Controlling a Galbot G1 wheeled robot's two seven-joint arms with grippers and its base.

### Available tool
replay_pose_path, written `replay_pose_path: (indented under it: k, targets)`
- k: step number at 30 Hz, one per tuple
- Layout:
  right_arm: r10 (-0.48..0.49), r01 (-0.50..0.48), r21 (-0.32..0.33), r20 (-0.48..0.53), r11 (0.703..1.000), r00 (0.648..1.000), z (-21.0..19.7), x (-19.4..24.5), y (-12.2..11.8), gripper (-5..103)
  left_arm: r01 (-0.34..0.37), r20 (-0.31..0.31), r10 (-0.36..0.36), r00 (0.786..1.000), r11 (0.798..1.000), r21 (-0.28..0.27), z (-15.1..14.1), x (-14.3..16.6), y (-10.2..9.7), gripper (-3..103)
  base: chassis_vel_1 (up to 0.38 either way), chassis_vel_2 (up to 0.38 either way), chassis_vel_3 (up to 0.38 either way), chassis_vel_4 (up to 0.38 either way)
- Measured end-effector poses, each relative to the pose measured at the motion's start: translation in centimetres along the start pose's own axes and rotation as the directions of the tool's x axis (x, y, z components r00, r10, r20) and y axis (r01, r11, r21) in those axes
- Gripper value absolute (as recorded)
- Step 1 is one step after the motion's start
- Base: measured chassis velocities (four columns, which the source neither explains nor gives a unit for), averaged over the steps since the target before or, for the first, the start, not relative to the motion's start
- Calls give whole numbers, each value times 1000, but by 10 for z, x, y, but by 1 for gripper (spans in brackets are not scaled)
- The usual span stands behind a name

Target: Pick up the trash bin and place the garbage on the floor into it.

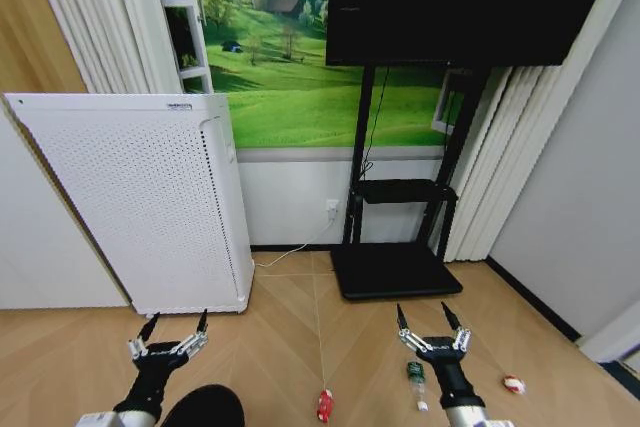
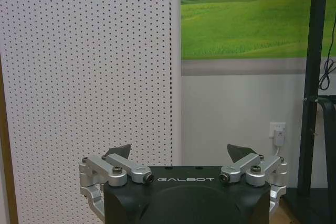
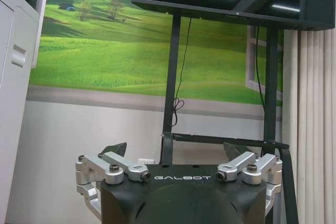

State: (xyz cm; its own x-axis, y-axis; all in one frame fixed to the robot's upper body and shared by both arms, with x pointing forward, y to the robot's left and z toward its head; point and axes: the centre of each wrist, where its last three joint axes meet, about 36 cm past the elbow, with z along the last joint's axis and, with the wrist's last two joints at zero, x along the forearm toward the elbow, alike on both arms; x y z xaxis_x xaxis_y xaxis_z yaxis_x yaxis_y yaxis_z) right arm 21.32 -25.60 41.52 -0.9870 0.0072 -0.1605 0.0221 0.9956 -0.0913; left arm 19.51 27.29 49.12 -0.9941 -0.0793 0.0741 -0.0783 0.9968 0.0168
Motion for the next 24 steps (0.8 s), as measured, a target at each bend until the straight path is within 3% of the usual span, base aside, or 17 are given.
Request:
replay_pose_path:
  k: [24]
  targets:
    - [6,-6,1,-1,1000,1000,0,0,0,100,-2,0,2,1000,1000,3,1,0,0,100,0,0,0,0]
